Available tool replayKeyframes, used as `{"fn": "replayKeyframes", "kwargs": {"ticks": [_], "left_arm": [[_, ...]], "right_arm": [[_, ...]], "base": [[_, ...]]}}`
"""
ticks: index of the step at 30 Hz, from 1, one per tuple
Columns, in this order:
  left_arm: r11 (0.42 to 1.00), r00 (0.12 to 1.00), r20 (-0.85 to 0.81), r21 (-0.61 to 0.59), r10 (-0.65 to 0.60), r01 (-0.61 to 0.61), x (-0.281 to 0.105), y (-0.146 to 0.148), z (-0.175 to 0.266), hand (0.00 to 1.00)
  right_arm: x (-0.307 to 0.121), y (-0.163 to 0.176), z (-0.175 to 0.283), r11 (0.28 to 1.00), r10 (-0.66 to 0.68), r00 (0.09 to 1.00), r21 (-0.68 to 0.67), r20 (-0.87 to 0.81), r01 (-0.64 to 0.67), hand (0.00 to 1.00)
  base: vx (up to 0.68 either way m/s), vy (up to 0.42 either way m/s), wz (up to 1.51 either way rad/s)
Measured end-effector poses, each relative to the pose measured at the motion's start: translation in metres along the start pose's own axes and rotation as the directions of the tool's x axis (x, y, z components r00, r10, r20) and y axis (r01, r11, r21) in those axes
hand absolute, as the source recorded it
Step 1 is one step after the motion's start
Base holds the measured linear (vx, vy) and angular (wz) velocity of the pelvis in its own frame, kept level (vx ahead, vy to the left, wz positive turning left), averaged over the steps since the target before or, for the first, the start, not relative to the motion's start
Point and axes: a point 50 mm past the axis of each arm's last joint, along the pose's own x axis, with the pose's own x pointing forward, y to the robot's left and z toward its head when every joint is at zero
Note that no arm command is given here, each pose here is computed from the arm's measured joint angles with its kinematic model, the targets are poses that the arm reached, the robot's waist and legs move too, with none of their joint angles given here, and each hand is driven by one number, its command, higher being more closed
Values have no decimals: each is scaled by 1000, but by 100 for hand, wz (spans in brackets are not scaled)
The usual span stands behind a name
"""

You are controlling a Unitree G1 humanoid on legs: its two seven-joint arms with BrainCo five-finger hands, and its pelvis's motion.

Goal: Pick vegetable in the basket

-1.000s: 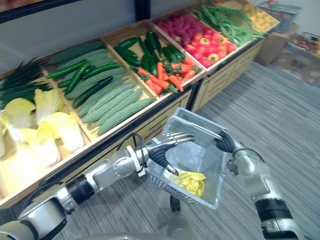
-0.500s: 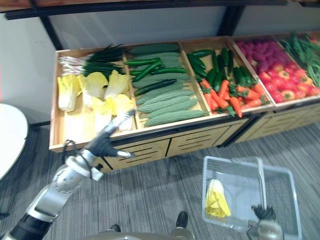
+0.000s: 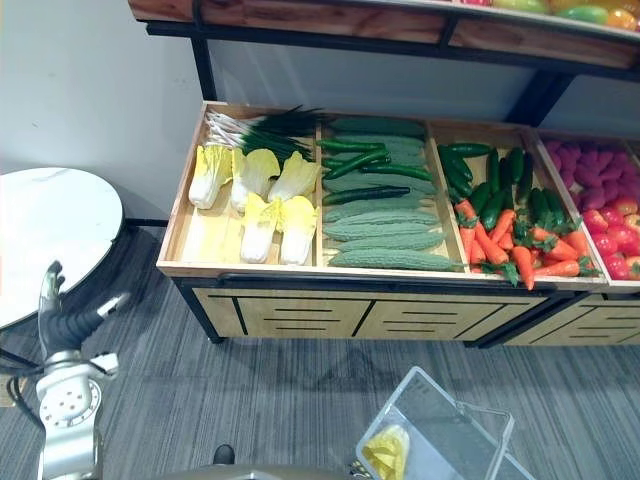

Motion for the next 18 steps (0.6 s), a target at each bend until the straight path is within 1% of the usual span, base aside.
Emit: {"fn": "replayKeyframes", "kwargs": {"ticks": [2,3,5,6,7,8,10,11,13,15,18], "left_arm": [[999,983,-180,39,31,-24,-9,6,-40,0],[998,973,-229,51,36,-25,-12,7,-51,0],[996,907,-418,91,42,-5,-32,10,-92,0],[995,888,-457,98,42,3,-37,11,-101,0],[994,842,-538,108,41,20,-50,12,-118,0],[993,811,-584,112,39,32,-58,12,-128,0],[995,669,-743,86,27,55,-92,14,-160,0],[995,631,-775,80,25,59,-102,15,-167,0],[997,500,-866,39,4,61,-132,15,-184,0],[996,441,-897,16,-25,88,-145,12,-189,0],[994,419,-907,3,-42,107,-150,10,-191,0]], "right_arm": [[-2,10,1,1000,22,999,-12,23,-21,100],[-2,13,3,1000,26,999,-16,35,-26,100],[-4,18,7,998,45,996,-49,74,-42,100],[-5,20,9,997,53,995,-58,81,-49,100],[-5,25,12,996,68,993,-69,93,-61,100],[-5,27,13,995,74,992,-74,99,-67,100],[-7,35,12,994,85,991,-76,101,-78,100],[-7,36,12,994,86,991,-75,100,-78,100],[-6,41,13,993,92,992,-77,88,-85,100],[-6,45,14,993,96,992,-80,84,-89,100],[-5,51,16,989,110,991,-105,81,-102,100]], "base": [[-28,-6,14],[-17,-5,9],[-28,-9,8],[-9,-9,5],[0,0,0],[0,0,0],[25,-9,-3],[46,-11,-1],[71,-10,1],[111,-11,-3],[79,-10,-9]]}}
